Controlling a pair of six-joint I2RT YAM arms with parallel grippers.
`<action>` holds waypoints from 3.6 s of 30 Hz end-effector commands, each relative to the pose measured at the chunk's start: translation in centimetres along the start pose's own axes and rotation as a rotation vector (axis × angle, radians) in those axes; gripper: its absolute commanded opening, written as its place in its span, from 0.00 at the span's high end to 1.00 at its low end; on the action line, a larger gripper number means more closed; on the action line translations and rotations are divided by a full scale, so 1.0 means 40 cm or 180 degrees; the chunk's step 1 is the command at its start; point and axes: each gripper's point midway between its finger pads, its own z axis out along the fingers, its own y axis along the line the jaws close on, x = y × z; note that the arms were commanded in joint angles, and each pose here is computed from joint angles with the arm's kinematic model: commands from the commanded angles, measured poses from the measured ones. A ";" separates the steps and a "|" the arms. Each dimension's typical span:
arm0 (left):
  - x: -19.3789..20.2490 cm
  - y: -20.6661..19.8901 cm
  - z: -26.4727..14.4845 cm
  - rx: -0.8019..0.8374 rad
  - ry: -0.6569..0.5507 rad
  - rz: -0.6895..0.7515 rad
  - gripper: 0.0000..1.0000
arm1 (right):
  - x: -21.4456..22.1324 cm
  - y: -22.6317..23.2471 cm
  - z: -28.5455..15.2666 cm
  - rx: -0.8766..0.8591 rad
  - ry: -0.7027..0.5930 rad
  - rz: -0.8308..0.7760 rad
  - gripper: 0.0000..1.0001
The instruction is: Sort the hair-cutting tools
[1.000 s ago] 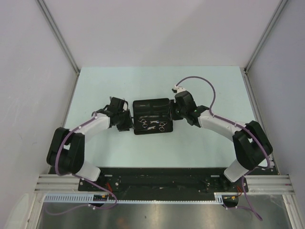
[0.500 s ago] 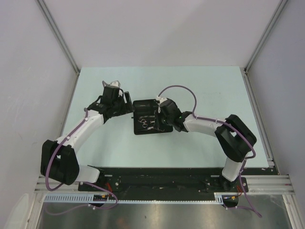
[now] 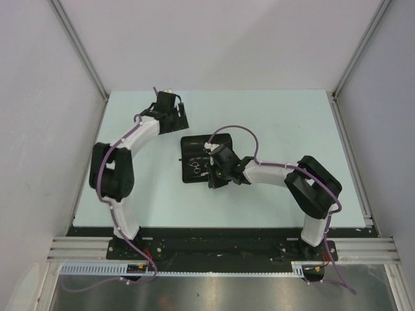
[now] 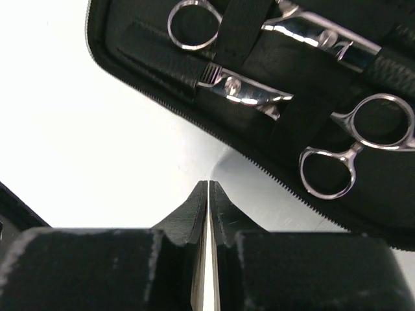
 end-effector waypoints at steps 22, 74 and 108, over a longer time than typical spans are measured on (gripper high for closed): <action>0.084 -0.048 0.240 0.0663 0.0674 0.0441 0.35 | 0.099 -0.123 -0.095 0.0210 0.0195 0.0433 0.91; 0.368 -0.096 -0.155 0.1627 0.1119 0.0250 0.50 | -0.119 -0.263 -0.110 -0.0127 -0.0233 0.1222 0.43; 0.395 -0.091 -0.145 0.1542 0.1212 0.0217 0.59 | -0.230 -0.022 -0.054 -0.1435 -0.0672 0.1613 0.27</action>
